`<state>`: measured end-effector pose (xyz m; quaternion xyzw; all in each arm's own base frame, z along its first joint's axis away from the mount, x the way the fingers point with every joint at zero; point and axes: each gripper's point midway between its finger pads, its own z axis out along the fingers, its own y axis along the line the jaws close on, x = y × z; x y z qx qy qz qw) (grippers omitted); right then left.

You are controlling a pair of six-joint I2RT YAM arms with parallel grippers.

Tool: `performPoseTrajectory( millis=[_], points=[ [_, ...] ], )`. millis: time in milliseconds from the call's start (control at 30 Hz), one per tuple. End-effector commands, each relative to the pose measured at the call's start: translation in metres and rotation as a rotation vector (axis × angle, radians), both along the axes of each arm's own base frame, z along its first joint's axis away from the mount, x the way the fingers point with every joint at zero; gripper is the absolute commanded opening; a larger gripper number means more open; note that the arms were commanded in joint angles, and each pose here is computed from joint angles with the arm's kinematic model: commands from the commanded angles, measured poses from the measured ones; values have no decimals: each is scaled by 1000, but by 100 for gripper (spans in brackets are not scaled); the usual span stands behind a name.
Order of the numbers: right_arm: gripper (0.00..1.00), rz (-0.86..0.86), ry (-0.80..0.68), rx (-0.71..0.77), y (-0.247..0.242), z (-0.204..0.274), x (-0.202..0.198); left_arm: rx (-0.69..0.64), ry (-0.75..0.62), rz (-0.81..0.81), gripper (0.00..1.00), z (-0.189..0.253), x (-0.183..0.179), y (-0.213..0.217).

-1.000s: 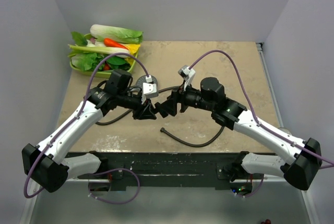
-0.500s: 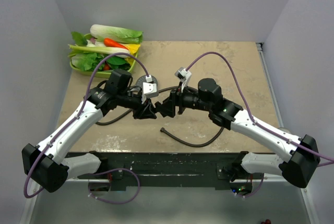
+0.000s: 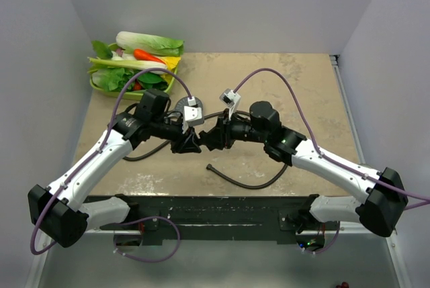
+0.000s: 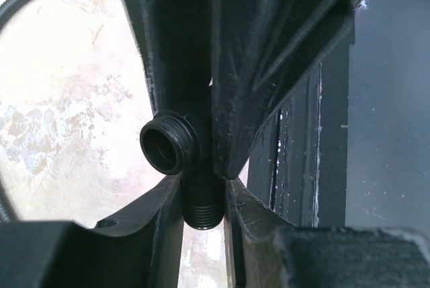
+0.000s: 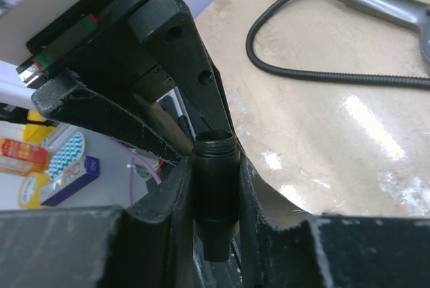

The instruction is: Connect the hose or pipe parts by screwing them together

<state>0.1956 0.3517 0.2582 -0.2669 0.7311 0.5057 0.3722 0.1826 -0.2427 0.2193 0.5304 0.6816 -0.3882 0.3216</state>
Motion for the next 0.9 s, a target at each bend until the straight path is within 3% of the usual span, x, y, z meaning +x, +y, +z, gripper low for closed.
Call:
performPoseTrajectory(
  millis=[0, 33, 67, 100, 167, 200, 367, 500, 733, 867],
  points=[
    [10, 29, -14, 40, 6, 10, -2, -79, -62, -29, 0, 27, -2, -7],
    [4, 24, -7, 31, 5, 8, -2, -74, -68, -17, 0, 28, 0, -7],
    [0, 19, -12, 20, 4, 6, -1, -72, -66, -6, 8, 28, 1, -7],
    [0, -10, -17, 2, 0, 5, 2, -67, -68, 0, 34, 30, 1, -6],
    [0, -71, -30, -34, -12, 6, 7, -54, -71, 17, 53, 28, 4, -4],
    [0, -105, -37, -58, -19, 6, 10, -47, -64, 19, 73, 26, 3, -3],
    [0, -396, -74, -191, -85, 16, 25, -1, -2, 1, 96, -1, -1, -1],
    [0, -549, -60, -218, -132, 30, 15, 70, -40, -90, 99, -26, -3, 1],
    [0, -753, -19, -175, -190, 51, -2, 380, -59, -315, 99, -87, -9, -12],
    [0, -796, -28, -128, -206, 60, -9, 343, 57, -255, 99, -92, -3, -40]
  ],
)
